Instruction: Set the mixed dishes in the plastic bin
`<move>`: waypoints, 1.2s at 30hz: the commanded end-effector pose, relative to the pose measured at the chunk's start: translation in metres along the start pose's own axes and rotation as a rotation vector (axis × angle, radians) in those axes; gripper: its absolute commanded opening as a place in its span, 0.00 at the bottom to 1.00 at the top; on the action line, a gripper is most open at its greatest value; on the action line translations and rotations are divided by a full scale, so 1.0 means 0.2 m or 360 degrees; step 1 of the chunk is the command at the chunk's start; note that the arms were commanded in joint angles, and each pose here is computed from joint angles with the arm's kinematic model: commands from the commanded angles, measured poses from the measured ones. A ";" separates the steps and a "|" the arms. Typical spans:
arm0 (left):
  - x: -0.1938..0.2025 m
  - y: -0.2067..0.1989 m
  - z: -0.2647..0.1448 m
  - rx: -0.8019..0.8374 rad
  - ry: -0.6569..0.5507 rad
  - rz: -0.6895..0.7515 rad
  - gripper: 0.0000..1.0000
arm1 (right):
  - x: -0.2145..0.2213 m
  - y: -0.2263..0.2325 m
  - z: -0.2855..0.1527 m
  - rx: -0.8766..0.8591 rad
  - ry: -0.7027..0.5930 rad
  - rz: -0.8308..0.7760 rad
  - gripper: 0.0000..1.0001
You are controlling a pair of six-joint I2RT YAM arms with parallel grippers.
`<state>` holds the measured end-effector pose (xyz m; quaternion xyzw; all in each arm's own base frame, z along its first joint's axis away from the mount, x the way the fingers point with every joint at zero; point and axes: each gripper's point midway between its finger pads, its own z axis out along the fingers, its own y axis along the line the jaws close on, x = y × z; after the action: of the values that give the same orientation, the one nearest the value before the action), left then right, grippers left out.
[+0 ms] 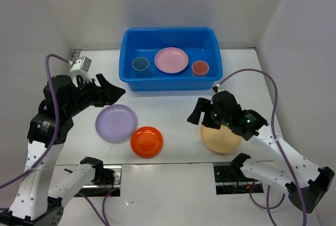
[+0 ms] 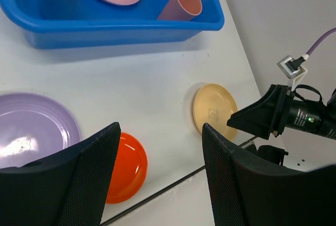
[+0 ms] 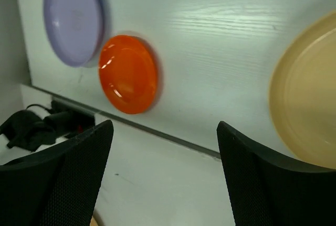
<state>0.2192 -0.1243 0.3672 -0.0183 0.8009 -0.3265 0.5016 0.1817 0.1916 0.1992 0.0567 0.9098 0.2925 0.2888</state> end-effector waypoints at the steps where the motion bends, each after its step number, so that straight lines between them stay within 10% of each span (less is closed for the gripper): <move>1: 0.01 -0.03 0.00 0.0068 -0.0018 -0.0005 0.71 | -0.15 0.01 0.01 0.0027 -0.0249 0.0051 0.84; 6: 0.08 -0.01 0.06 0.0085 0.0066 -0.0058 0.71 | -0.01 -0.26 0.25 0.0419 -0.0093 0.0059 0.83; 13: 0.08 0.00 0.08 0.0081 0.0079 -0.0046 0.70 | 0.05 -0.44 0.45 0.0890 -0.0066 -0.0051 0.53; 31: 0.09 0.01 0.09 0.0088 0.0097 -0.0022 0.70 | 0.22 -0.64 0.60 0.1448 0.0010 -0.0281 0.43; 36: 0.10 0.02 0.09 0.0081 0.0109 -0.0027 0.70 | 0.25 -0.61 0.64 0.1428 0.0035 -0.0303 0.10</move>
<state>0.2249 -0.1339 0.3364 -0.0156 0.8202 -0.3391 0.4604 0.2116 0.1592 0.0154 0.0738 0.9569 -0.1606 0.2306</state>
